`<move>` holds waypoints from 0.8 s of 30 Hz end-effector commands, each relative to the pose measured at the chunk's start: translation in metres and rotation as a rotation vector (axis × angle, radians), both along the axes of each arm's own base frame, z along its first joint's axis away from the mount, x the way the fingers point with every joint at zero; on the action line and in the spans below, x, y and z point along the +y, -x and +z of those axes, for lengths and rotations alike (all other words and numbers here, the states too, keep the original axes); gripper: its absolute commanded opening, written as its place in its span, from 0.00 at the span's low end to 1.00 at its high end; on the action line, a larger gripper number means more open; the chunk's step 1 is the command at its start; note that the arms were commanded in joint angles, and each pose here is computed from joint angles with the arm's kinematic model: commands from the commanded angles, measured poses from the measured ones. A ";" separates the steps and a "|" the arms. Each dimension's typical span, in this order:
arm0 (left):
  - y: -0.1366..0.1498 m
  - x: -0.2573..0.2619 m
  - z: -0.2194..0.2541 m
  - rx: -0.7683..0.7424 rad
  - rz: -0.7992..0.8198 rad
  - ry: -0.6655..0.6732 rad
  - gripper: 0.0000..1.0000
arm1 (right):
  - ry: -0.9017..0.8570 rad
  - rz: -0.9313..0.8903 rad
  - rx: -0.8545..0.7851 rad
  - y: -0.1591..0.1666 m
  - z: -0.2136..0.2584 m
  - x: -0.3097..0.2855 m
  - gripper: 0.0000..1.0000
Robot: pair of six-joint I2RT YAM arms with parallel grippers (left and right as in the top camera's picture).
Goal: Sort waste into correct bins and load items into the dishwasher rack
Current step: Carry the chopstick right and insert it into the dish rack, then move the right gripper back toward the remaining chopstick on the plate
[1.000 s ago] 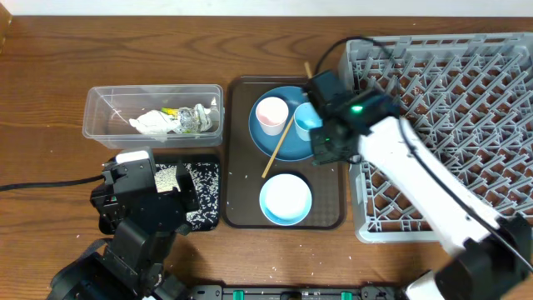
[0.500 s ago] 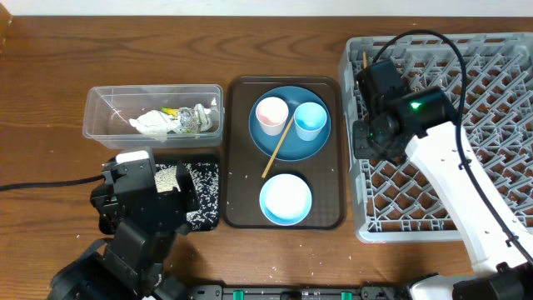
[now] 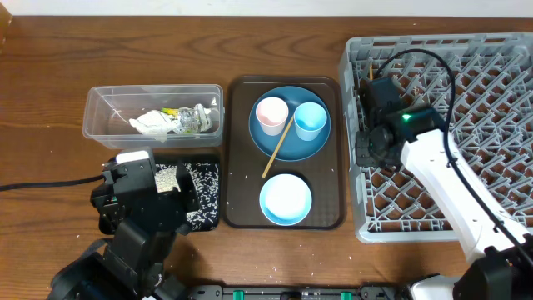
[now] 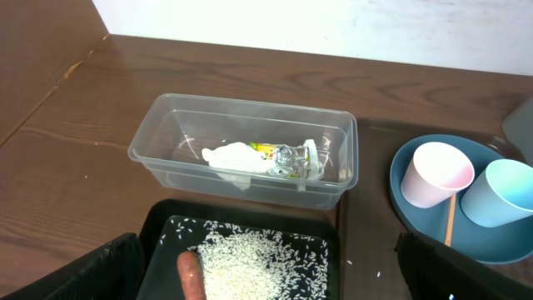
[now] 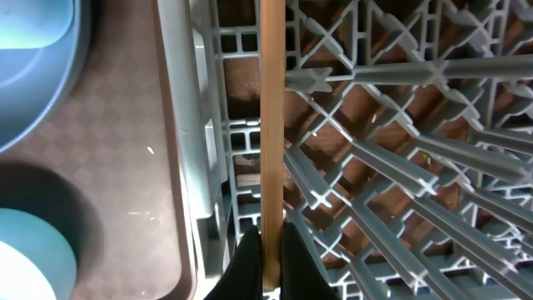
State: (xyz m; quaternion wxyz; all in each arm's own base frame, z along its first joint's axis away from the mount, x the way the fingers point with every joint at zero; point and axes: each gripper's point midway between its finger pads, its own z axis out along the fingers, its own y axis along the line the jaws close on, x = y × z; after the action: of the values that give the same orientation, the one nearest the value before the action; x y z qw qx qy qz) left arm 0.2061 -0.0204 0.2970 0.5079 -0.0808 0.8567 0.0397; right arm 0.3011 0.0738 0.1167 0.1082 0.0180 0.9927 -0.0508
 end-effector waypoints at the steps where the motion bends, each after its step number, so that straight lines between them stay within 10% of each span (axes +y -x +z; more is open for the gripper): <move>1: 0.000 0.005 0.007 -0.022 0.026 -0.001 0.99 | 0.023 0.012 0.012 0.003 -0.008 -0.005 0.01; 9: 0.000 0.005 0.007 -0.021 0.026 -0.001 0.99 | 0.024 0.012 0.018 0.005 -0.015 -0.006 0.02; 24: 0.000 0.005 0.007 -0.021 0.026 -0.001 0.99 | -0.020 0.019 0.033 0.008 -0.015 0.001 0.33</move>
State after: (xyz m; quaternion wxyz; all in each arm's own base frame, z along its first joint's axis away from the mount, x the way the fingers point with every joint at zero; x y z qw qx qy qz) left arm 0.2061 -0.0204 0.2970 0.5079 -0.0808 0.8567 0.0397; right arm 0.2954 0.0723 0.1028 0.0986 0.0073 0.9937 -0.0537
